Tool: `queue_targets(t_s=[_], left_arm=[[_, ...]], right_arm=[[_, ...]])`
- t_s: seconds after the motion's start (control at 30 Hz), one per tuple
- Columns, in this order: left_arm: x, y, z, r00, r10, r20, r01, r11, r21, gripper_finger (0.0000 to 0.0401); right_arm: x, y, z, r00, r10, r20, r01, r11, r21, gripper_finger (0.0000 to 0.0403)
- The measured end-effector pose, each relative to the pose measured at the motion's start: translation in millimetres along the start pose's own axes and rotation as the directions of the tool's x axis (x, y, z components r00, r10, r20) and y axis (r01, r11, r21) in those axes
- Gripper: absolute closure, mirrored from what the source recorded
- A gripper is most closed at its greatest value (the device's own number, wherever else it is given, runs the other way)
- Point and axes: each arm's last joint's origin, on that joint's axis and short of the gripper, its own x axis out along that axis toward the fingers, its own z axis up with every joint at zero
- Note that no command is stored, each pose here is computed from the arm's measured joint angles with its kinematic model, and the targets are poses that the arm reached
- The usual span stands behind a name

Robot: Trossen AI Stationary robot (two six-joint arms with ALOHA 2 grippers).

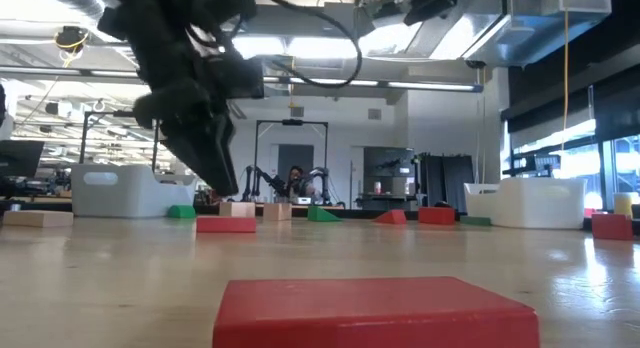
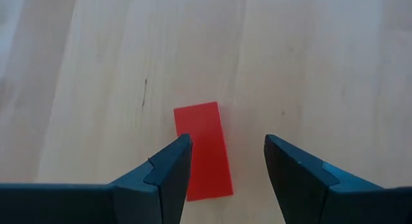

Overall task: Sort & place blocks by color
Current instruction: Put the red block into the transparent bin

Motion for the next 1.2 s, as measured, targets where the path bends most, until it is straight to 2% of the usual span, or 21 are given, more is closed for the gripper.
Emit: queue_targets(t_s=[0.23,0.6,1.03,1.2], left_arm=[[11,2,-3,0.996,0.086,-0.016,-0.086,0.996,0.0,0.0213],[32,1,-10,0.994,0.072,-0.078,-0.072,0.997,0.004,0.0213],[36,1,-12,0.993,0.075,-0.088,-0.075,0.997,0.013,0.0214],[36,1,-13,0.992,0.073,-0.101,-0.072,0.997,0.016,0.0243]], right_arm=[[0,3,0,1.0,0.007,0.002,-0.007,1.0,-0.006,0.017],[0,2,1,1.0,0.005,0.009,-0.005,1.0,-0.002,0.017],[0,2,1,1.0,0.005,0.009,-0.005,1.0,-0.002,0.017],[0,2,1,1.0,0.005,0.009,-0.005,1.0,-0.002,0.017]])
